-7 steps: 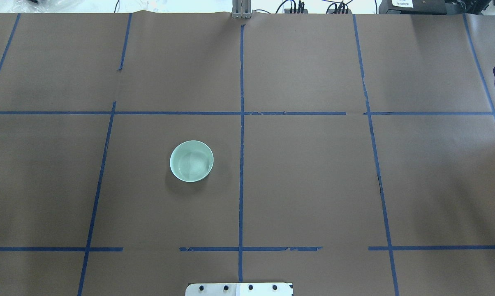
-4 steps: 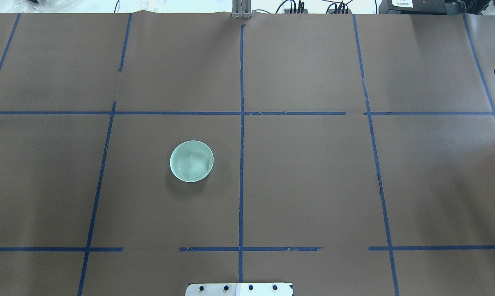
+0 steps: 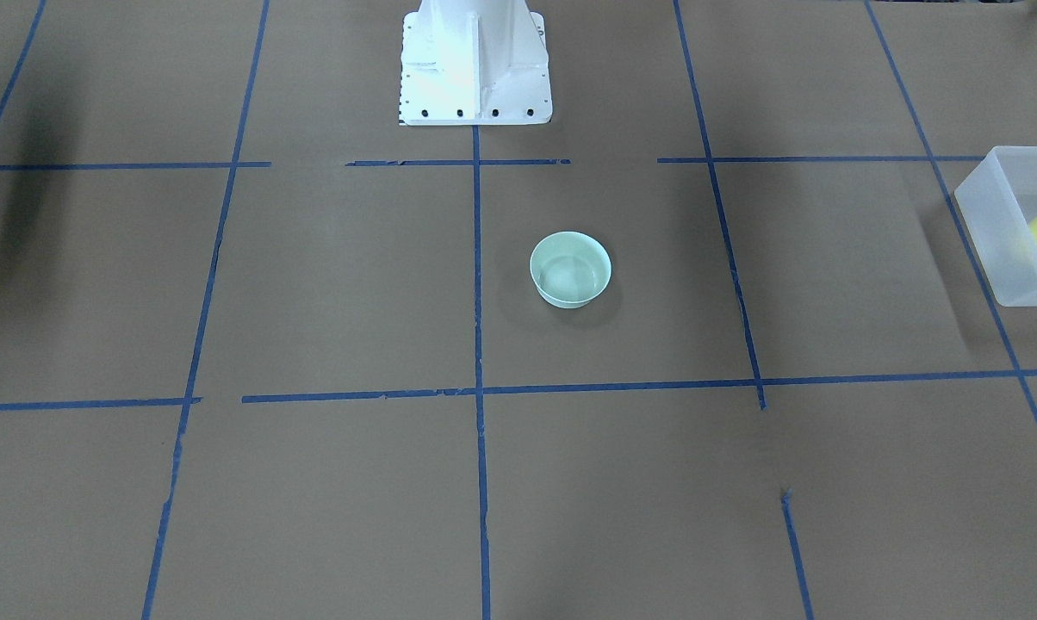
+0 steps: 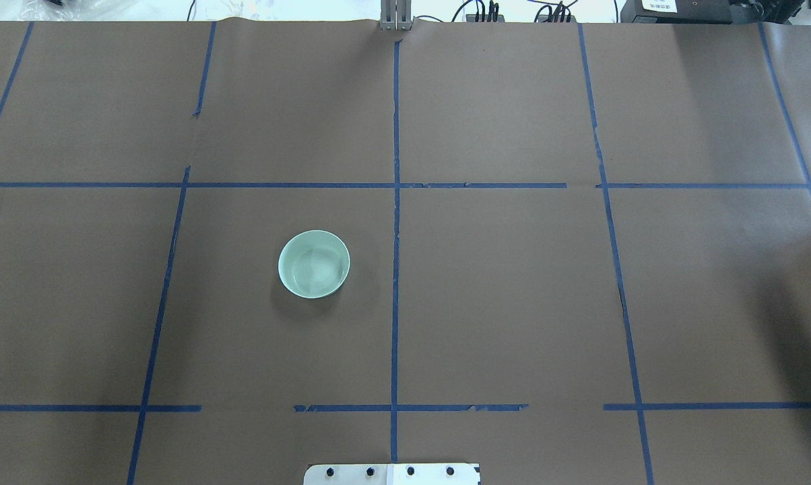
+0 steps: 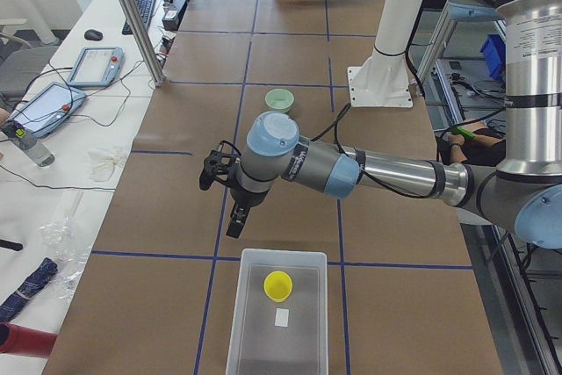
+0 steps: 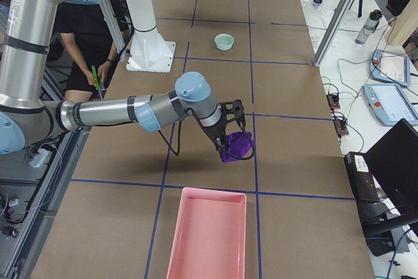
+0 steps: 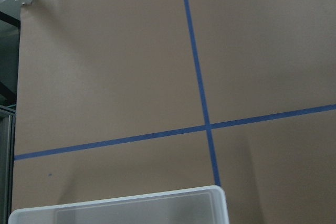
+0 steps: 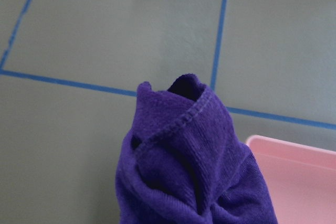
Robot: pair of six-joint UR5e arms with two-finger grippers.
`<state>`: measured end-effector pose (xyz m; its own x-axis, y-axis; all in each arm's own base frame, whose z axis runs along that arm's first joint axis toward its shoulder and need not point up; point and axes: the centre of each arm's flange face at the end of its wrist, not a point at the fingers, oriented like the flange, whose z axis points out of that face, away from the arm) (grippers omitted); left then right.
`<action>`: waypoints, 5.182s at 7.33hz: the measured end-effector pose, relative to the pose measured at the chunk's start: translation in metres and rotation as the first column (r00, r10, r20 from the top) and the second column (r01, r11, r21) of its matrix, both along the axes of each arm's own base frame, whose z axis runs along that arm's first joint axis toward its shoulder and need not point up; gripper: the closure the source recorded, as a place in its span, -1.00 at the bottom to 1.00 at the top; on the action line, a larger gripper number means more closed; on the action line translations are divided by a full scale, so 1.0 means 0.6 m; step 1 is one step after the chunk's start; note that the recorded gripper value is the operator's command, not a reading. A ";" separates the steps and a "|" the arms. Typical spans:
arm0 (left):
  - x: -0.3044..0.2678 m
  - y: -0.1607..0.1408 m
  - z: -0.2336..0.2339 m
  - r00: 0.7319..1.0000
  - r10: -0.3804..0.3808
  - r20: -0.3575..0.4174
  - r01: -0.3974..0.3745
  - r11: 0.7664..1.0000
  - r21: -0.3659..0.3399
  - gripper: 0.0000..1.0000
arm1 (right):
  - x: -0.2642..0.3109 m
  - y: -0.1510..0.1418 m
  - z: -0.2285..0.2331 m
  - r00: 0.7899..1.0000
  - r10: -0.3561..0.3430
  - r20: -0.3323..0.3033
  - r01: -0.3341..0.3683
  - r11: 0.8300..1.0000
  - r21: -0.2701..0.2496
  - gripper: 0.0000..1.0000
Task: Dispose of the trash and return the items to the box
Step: 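Release the cloth into the pink tray while the left gripper reaches toward the bowl, then grasp the rim of the pale green bowl with the left gripper, then carry the green bowl with the left gripper to the clear bin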
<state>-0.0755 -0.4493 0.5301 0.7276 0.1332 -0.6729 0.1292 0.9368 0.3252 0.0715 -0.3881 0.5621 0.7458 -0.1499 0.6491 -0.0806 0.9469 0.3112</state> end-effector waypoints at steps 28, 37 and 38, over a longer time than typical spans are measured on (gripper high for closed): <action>0.984 0.090 -0.360 0.978 -0.081 -0.194 0.002 0.925 -0.379 1.00 | 0.057 -0.097 0.177 0.995 -0.053 0.078 0.068 0.979 -0.194 -1.00; 0.632 -0.061 -0.443 0.986 -0.142 -0.084 0.113 0.953 -0.281 1.00 | 0.014 -0.116 0.119 0.995 -0.046 0.086 0.063 0.979 -0.195 -1.00; 0.588 -0.077 -0.419 0.990 -0.132 -0.049 0.116 0.962 -0.249 1.00 | -0.002 -0.118 0.092 0.995 -0.022 0.094 0.042 0.976 -0.212 -1.00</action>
<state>0.2775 -0.4957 0.2790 0.6820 -0.1302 -0.7196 0.2630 0.9619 0.0752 0.0701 -0.4592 0.6172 0.6793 -0.0230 0.7335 -0.0679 0.9932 0.0941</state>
